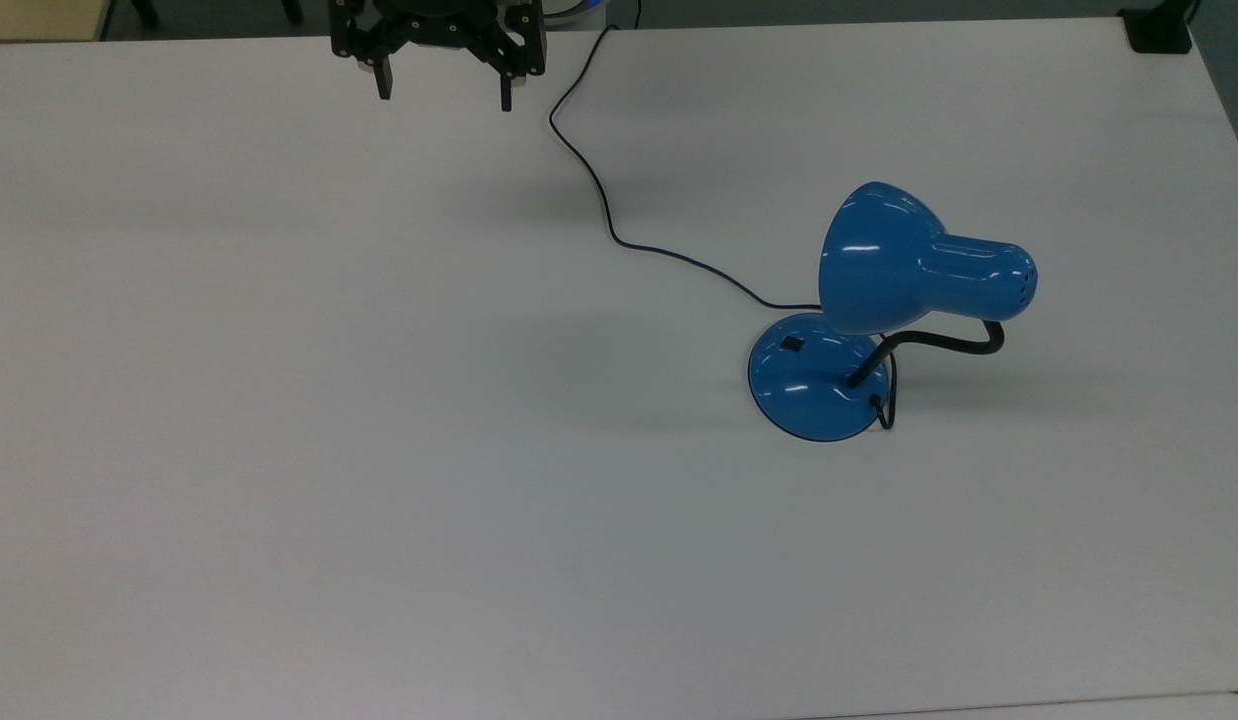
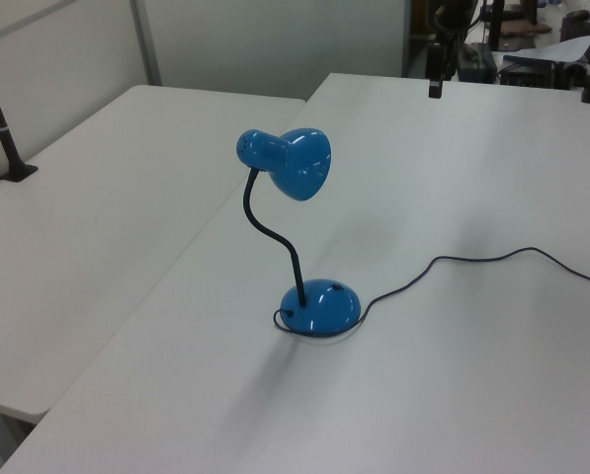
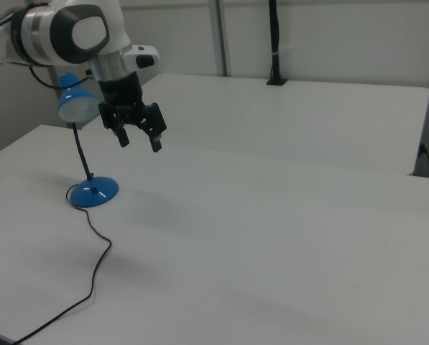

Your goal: Turn on the lamp

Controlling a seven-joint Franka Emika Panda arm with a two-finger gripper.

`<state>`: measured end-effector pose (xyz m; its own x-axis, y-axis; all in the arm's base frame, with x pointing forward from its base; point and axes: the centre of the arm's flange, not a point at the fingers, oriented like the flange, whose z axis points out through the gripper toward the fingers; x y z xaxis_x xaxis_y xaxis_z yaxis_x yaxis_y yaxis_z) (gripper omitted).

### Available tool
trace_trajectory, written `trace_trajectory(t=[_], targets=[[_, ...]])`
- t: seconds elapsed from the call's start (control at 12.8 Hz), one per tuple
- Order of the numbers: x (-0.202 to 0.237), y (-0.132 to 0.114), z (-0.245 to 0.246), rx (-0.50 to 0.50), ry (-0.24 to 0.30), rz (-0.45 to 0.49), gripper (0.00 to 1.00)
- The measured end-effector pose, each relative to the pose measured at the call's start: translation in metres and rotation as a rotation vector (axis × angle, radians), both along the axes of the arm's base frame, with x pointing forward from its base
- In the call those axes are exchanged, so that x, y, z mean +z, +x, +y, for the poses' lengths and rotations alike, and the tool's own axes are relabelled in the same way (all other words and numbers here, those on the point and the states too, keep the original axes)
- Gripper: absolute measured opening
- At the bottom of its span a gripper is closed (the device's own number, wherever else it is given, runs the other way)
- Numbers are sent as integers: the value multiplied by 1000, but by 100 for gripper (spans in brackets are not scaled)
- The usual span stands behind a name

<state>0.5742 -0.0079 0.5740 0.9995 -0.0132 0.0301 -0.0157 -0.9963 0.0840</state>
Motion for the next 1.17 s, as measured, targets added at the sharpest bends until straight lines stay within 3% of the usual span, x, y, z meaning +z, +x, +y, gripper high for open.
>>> trace_trajectory(t=[0.94, 1.17], targets=[[0, 0, 0, 0, 0, 1, 98], [-1, 0, 0, 25, -1, 5, 66]])
